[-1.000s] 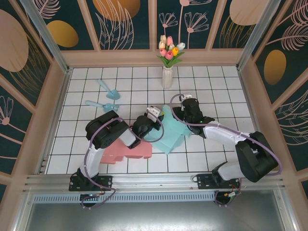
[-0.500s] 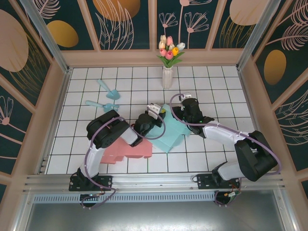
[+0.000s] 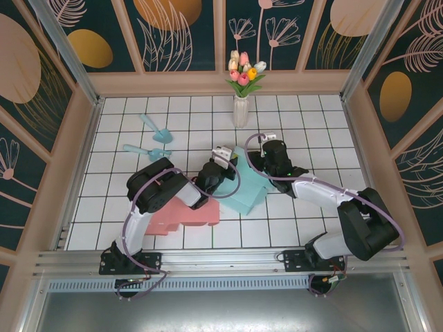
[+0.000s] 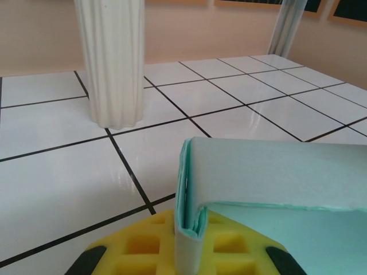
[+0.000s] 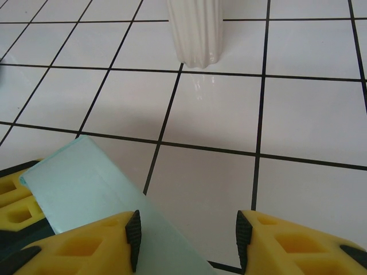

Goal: Fold the paper box

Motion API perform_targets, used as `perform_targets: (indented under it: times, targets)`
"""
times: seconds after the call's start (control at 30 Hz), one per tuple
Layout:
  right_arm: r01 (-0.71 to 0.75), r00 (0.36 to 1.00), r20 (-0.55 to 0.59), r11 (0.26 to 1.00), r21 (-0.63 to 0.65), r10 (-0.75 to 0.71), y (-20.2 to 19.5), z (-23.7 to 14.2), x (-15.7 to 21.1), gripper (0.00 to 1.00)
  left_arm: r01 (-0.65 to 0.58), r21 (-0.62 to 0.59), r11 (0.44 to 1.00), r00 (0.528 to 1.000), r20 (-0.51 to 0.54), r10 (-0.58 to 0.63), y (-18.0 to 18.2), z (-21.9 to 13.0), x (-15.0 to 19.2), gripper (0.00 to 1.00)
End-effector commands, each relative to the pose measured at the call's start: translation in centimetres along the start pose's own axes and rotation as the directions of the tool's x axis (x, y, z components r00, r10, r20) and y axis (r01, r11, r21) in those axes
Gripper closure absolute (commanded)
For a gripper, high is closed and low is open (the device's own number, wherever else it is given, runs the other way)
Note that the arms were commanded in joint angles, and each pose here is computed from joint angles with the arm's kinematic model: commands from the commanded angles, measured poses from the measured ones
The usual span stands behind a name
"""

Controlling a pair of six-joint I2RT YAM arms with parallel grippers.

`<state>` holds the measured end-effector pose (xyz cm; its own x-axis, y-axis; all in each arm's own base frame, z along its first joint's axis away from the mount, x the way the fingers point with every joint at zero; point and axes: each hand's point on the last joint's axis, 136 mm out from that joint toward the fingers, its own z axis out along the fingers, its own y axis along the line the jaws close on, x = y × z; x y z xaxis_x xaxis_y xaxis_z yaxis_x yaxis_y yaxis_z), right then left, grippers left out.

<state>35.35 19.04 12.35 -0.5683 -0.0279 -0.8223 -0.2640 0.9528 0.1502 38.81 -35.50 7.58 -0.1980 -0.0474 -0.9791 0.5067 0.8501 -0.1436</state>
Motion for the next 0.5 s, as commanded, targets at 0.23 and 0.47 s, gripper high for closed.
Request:
perform_targets:
  times: [0.23,0.47]
  targets:
    - [-0.001,0.998,-0.067,1.000,0.030,0.003,-0.8,0.8,1.9,0.51,0.006,-0.001,1.000,1.000,0.001,-0.006,0.5,-0.5,0.1,0.73]
    - [-0.002,0.997,-0.078,0.999,0.037,0.005,-0.9,1.0,2.2,0.51,-0.010,-0.046,0.999,0.999,-0.050,0.008,1.5,-0.4,2.1,0.65]
